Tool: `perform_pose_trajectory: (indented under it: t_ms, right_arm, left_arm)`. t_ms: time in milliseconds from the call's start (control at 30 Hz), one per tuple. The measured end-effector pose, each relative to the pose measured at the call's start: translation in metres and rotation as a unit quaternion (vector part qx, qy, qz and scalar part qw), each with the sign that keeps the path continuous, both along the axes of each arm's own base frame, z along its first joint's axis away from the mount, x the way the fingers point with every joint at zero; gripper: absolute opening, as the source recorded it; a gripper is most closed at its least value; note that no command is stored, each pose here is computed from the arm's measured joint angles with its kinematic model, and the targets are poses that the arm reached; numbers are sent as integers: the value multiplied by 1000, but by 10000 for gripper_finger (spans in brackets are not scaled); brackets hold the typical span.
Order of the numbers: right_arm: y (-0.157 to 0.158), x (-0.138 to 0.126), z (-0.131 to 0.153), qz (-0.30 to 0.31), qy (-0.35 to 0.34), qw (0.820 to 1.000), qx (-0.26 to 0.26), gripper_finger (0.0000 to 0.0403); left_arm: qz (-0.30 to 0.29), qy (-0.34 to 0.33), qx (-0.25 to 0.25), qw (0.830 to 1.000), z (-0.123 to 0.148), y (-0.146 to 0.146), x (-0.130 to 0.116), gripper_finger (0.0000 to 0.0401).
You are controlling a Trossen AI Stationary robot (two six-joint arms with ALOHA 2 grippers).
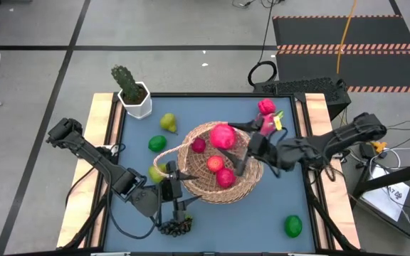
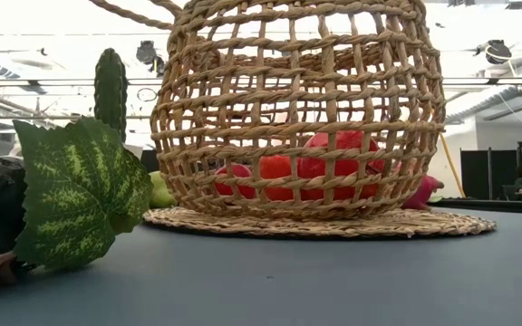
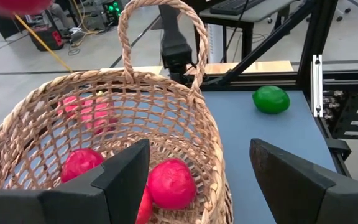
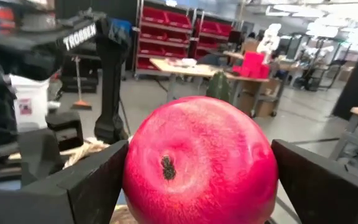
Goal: Build produce basket
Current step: Put the red apple into the brown basket
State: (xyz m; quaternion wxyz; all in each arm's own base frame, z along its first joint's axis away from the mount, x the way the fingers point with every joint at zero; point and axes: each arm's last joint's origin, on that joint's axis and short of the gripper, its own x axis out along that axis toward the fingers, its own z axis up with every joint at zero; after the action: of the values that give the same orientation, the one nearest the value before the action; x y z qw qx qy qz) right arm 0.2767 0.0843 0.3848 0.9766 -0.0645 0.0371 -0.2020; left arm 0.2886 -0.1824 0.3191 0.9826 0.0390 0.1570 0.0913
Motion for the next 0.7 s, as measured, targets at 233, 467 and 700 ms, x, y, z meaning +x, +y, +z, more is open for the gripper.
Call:
perform_pose_trajectory:
  t_ms: [233, 467, 700]
  right_arm:
    - [-13, 22, -25, 24, 59, 998, 24, 377]
    - [-14, 36, -52, 55, 135, 989, 28, 377]
    - [-17, 45, -74, 42, 190, 981, 23, 377]
  left_arm:
    - [0, 0, 0, 1000, 0, 0, 0, 273]
    - [-1, 4, 3, 1000, -1, 0, -1, 273]
    - [-1, 6, 5, 1000, -1, 0, -1, 273]
